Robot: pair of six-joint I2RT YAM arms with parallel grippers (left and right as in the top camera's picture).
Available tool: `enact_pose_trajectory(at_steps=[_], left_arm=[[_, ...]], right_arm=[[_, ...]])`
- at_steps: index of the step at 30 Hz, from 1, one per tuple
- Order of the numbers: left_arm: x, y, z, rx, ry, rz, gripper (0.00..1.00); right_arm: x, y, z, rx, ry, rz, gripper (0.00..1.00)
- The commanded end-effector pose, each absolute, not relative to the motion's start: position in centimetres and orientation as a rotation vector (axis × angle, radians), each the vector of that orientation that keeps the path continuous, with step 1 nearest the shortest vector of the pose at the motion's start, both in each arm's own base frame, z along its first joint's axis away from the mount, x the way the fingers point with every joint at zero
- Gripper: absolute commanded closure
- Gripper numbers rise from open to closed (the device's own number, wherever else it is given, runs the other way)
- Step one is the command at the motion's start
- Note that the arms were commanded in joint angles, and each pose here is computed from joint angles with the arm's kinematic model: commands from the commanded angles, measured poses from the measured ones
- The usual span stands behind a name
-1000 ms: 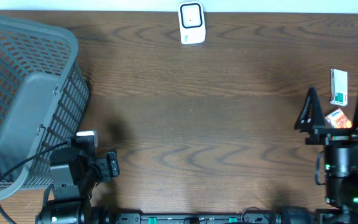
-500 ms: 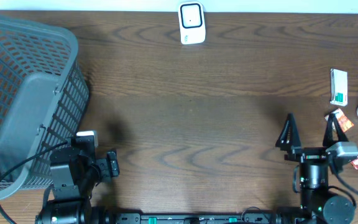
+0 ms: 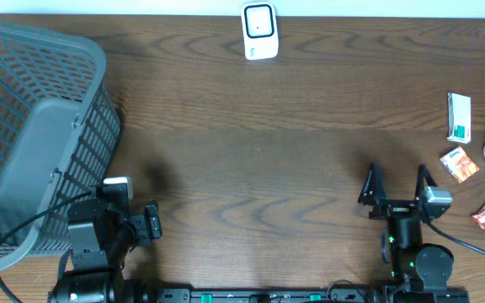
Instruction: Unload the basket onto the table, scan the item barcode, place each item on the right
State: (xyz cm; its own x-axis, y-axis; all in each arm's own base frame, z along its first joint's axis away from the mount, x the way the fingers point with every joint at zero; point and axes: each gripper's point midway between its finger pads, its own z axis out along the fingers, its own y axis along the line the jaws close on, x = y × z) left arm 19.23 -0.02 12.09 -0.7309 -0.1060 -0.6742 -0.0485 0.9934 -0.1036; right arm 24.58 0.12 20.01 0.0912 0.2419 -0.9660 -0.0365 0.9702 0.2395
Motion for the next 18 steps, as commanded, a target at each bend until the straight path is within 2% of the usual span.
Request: enact_pose_trajectory(at_steps=[1, 5, 18], left_arm=[[19.2, -0.2, 12.3, -0.082, 2.386, -0.106, 0.12], [19.3, -0.2, 12.3, -0.082, 2.385, -0.106, 0.12], [19.2, -0.2, 12.3, -0.082, 2.386, -0.106, 0.12]], right_arm=[[24.7, -0.3, 18.4, 0.197, 1.523, 0.198, 0.01], [24.6, -0.3, 15.6, 0.216, 1.638, 0.19, 0.01], [24.7, -0.3, 15.5, 0.217, 1.642, 0.189, 0.01]])
